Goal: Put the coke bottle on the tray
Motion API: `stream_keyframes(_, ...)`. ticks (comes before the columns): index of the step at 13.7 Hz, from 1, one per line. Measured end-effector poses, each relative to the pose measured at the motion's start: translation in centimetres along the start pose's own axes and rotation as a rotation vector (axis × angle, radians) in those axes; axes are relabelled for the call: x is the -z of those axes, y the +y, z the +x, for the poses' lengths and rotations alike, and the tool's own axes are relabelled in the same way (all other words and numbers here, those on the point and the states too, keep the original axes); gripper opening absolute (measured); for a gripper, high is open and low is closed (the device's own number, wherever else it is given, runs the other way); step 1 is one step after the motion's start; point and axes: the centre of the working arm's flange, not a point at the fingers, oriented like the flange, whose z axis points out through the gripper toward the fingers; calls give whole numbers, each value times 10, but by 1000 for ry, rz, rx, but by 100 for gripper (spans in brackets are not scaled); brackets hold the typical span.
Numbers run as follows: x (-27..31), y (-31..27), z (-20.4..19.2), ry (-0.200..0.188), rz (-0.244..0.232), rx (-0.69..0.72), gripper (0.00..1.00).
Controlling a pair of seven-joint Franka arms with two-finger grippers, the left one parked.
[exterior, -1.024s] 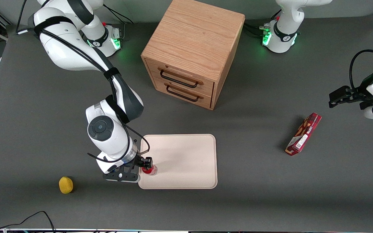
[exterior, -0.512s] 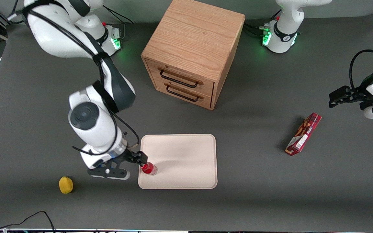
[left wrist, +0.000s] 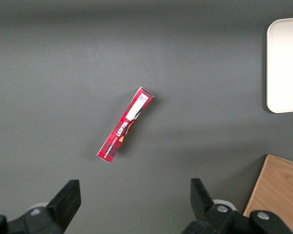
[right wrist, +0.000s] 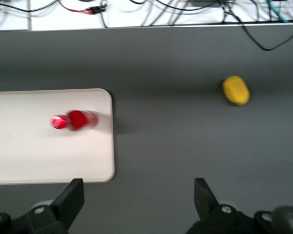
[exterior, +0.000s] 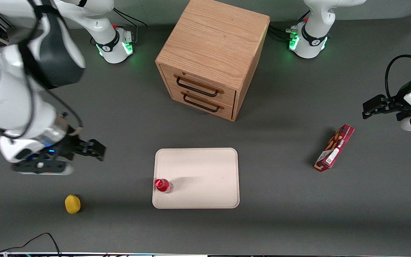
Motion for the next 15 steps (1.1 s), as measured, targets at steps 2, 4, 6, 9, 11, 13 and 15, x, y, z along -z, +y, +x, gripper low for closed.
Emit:
stream_keyframes(2,16,48,-13,-9,14,-18,100)
stream_keyframes(4,33,65,-31,-4,10,-37,100)
stream_keyframes(6,47,60,-44,9,1,-29,100)
stream_keyframes(9,49,56,-52,6,-5,-18,100)
stream_keyframes(11,48,56,-52,5,-5,-11,100)
stream_keyframes(13,55,55,-54,15,-6,-8,100)
stream_keyframes(15,57,55,-55,18,-7,-8,100)
